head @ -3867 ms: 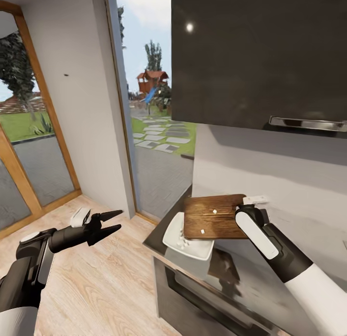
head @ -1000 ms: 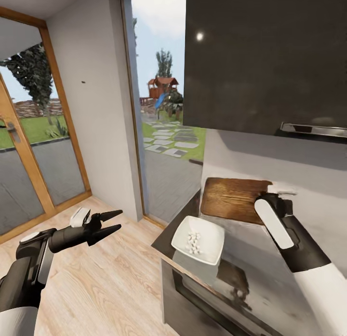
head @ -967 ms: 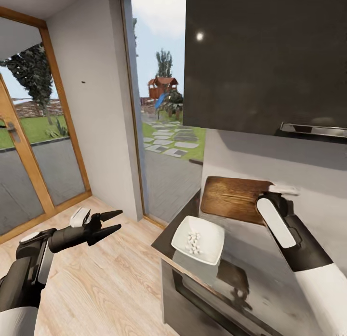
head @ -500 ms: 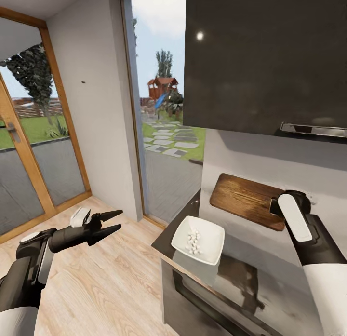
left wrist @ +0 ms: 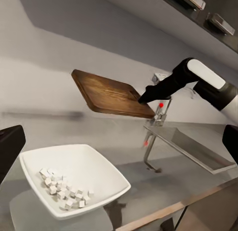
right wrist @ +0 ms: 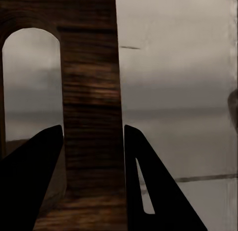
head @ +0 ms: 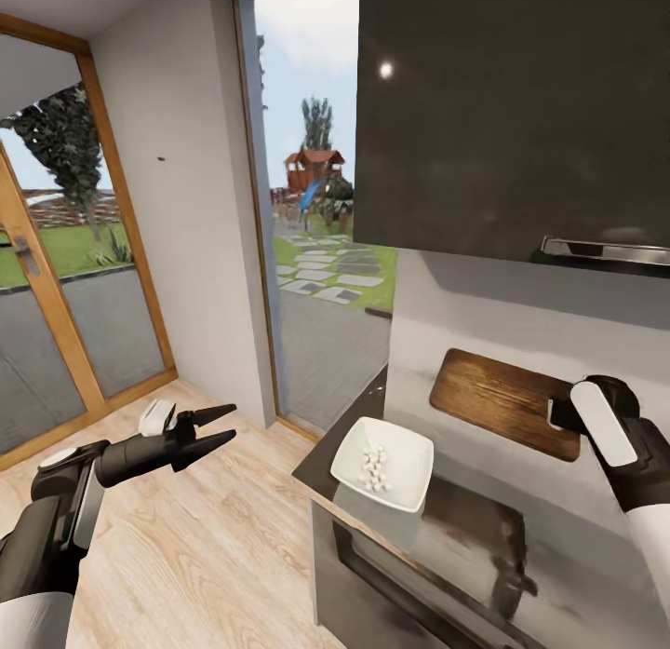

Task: In the kitchen, take the Vidalia onion out of the sink, dice it on the chopping board with the paring knife, put the diced onion into the bowl on the countertop, then place both the paring knife and the chopping board into the sink.

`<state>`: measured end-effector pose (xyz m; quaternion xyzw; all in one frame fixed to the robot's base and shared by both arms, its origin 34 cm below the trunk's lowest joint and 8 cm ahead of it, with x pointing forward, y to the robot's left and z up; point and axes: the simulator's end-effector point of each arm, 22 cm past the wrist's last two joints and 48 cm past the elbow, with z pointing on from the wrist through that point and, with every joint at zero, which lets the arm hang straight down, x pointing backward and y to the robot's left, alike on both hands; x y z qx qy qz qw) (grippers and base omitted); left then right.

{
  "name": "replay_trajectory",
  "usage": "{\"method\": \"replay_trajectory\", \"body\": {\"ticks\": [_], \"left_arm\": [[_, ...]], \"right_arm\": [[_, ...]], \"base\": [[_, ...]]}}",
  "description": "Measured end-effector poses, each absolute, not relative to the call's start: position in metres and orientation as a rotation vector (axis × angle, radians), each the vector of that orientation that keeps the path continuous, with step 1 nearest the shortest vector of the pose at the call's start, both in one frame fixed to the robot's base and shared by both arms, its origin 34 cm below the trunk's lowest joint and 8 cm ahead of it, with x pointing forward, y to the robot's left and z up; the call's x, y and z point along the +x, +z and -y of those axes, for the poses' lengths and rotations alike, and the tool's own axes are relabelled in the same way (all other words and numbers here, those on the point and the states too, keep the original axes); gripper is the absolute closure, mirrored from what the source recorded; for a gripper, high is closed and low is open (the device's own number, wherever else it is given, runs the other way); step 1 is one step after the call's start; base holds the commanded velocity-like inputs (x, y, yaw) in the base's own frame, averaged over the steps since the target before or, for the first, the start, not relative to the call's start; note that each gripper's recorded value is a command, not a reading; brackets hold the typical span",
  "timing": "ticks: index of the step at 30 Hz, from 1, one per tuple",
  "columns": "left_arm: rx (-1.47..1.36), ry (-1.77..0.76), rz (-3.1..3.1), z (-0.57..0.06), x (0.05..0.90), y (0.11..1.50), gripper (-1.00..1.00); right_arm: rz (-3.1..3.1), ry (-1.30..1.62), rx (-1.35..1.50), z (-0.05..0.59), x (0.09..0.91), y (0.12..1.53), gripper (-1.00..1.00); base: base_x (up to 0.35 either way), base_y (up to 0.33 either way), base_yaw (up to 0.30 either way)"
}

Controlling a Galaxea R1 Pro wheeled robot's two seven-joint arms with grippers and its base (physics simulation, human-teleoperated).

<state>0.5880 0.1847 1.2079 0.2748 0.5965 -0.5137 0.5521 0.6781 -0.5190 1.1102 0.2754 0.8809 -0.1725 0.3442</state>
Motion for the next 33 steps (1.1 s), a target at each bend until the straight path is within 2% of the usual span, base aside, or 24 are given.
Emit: {"method": "replay_trajectory", "body": {"ticks": [16, 33], "left_arm": [[0.653, -1.214, -1.413, -0.184, 0.588, 1.208, -1.00], [0.653, -1.213, -1.414, -0.185, 0.588, 1.207, -1.00]], "right_arm": [[-2.299, -0.426, 0.853, 0.555, 0.659, 1.098, 1.00], [-2.327, -0.402, 0.846, 0.551, 0.657, 1.093, 1.00]], "base": [[0.000, 0.000, 0.000], [0.000, 0.000, 0.000]]}}
